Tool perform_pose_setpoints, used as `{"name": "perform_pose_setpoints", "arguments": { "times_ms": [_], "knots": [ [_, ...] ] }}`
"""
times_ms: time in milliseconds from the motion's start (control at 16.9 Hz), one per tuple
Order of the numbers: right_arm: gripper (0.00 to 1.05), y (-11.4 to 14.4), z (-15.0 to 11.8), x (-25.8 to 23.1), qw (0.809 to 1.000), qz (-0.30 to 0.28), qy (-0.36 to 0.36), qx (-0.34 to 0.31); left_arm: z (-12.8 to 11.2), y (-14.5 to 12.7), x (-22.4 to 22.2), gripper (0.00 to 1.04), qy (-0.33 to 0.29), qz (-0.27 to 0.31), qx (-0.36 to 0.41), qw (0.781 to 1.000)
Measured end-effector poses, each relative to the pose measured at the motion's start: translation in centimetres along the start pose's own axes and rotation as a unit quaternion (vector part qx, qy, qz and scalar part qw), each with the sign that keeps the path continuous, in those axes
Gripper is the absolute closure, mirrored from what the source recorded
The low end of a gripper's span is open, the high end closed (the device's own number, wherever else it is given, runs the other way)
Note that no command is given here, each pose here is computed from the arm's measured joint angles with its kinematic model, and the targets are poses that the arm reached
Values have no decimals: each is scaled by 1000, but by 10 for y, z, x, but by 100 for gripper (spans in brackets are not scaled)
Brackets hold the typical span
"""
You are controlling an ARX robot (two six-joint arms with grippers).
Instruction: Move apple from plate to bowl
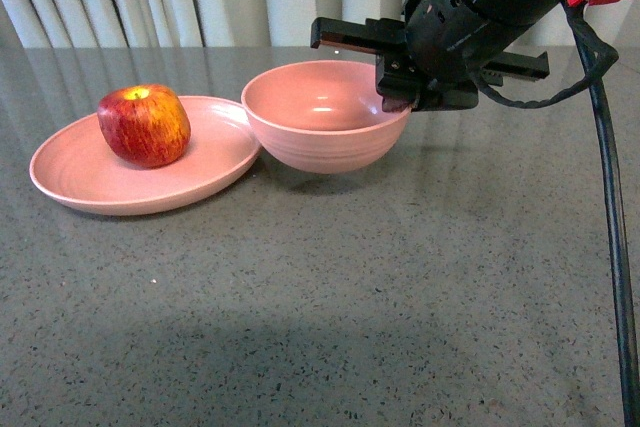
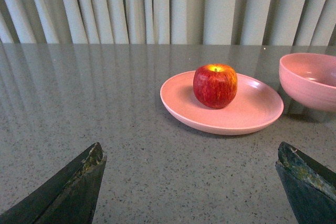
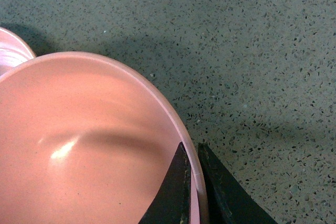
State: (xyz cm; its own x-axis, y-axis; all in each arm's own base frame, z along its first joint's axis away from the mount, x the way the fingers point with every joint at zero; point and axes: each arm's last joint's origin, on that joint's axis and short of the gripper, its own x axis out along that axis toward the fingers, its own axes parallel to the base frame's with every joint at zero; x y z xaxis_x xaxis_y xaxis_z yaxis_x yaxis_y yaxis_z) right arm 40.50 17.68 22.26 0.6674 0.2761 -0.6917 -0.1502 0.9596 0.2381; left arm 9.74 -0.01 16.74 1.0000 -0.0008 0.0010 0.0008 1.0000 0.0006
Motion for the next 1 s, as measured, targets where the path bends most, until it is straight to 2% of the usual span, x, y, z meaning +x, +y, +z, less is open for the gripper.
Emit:
{"name": "perform_pose_setpoints", "arguments": {
  "times_ms": [1003],
  "knots": [
    [102, -7, -9, 16, 1000, -9, 21, 12, 0, 0, 0, 7, 0, 0, 0, 1000]
  ]
}}
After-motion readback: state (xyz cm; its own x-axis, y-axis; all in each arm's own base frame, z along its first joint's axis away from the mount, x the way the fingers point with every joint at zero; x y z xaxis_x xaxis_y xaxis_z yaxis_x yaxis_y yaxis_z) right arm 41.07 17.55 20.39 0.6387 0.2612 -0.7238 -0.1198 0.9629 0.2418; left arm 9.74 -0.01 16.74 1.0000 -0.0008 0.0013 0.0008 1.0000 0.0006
